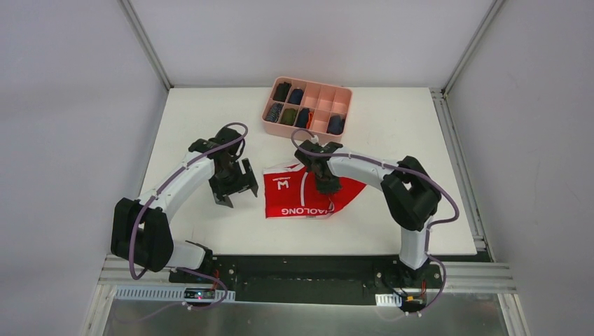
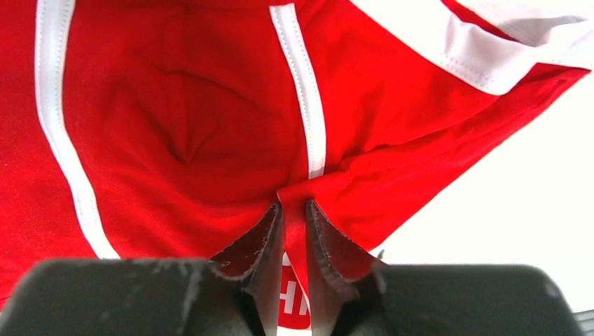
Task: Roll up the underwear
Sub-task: Flatten out the underwear at the center of the board.
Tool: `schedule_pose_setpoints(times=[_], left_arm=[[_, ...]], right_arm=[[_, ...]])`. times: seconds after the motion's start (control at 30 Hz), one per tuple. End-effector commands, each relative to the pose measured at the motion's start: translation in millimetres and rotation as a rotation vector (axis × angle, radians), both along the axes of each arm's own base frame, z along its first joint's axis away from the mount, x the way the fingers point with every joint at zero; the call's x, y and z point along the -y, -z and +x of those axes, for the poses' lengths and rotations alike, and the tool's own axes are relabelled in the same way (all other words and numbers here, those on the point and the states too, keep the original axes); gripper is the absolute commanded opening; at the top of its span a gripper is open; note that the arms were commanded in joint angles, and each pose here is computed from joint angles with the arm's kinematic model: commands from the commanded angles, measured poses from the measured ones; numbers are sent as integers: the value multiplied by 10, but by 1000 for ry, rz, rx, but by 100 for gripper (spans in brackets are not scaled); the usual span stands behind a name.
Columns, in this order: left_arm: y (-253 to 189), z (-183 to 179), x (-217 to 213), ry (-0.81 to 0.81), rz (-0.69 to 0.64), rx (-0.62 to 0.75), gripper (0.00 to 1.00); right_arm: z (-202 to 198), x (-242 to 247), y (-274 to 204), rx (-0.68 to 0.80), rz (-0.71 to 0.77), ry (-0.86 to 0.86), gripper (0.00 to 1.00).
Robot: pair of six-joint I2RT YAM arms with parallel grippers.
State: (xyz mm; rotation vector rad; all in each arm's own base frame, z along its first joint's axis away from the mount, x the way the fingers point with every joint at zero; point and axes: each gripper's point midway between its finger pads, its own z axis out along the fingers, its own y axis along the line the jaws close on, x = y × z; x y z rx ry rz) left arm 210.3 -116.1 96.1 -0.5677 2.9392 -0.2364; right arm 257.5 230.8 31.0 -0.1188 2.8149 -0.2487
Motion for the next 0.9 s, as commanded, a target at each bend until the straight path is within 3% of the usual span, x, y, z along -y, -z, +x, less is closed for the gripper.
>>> schedule_pose_setpoints(times=[0.0, 0.07, 0.17, 0.4, 0.57, 0.73, 0.87], left_arm=[[-42, -64, 30, -1, -19, 3, 81], [-12, -54, 54, -10, -25, -6, 81], [46, -58, 112, -15, -37, -23, 82], [235, -149, 161, -57, -30, -95, 83], [234, -127, 187, -55, -35, -76, 84], [208, -131, 328, 6, -74, -48, 84], [262, -161, 395, 19, -44, -58, 84]], right_arm=[[26, 132, -363, 102, 5, 54, 18], [-15, 179, -439, 128, 33, 82, 25], [-85, 312, -497, 172, 51, 134, 47], [-187, 500, -431, 194, 63, 264, 49], [-312, 534, -362, 168, 119, 338, 52], [-304, 435, -457, 169, 172, 329, 63], [-206, 289, -553, 167, 170, 283, 64]])
